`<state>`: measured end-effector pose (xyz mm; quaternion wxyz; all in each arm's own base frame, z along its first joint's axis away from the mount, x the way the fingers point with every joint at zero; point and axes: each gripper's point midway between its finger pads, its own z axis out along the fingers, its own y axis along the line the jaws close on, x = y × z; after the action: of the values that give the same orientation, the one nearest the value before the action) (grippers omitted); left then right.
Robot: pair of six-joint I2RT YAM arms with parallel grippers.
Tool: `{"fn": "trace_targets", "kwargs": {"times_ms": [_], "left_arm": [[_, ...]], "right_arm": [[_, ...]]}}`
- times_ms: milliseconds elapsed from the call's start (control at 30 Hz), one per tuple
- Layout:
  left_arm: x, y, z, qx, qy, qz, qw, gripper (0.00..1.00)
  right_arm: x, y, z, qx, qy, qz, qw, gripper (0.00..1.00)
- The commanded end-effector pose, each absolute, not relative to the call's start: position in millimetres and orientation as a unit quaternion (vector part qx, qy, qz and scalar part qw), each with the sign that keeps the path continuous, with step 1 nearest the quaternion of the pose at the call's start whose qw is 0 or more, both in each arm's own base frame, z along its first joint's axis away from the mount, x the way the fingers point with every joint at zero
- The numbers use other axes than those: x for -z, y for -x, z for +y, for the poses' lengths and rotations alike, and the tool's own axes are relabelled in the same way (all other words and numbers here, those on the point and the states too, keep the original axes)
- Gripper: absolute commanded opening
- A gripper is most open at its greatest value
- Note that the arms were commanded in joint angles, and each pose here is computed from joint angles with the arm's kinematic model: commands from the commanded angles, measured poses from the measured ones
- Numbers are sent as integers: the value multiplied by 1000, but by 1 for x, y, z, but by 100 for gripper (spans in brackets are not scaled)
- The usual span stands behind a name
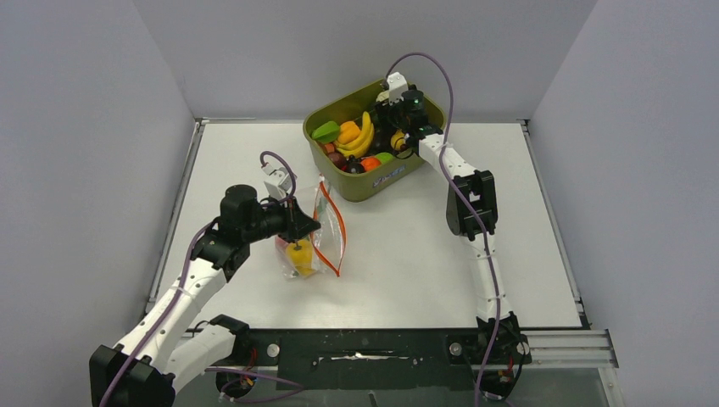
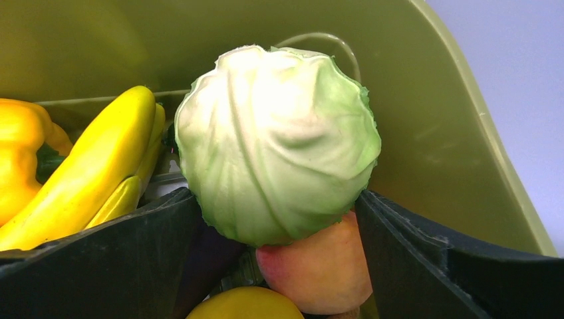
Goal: Place the food in the zip-top bag and seal the zipper
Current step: Pick up the fake vegetable from the bin.
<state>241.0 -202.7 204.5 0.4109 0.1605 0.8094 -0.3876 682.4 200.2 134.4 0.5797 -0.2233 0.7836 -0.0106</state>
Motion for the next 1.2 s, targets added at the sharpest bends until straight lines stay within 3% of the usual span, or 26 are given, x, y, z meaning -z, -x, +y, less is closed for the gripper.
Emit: {"fn": "trace_targets", "kwargs": {"times_ms": [0,367,1167], "left_arm": [[-224,-243,-204,389,-178,788,443,0],[-226,-244,-202,383,-173,786,452,0],[-224,-254,-189,348,-147,796,473,0]], "right_arm": [[-179,-694,205,-7,217,737,640,75],[-197,-685,210,-30,217,729,649,50],[-265,-616,208,-77,228,709,662,36]]}}
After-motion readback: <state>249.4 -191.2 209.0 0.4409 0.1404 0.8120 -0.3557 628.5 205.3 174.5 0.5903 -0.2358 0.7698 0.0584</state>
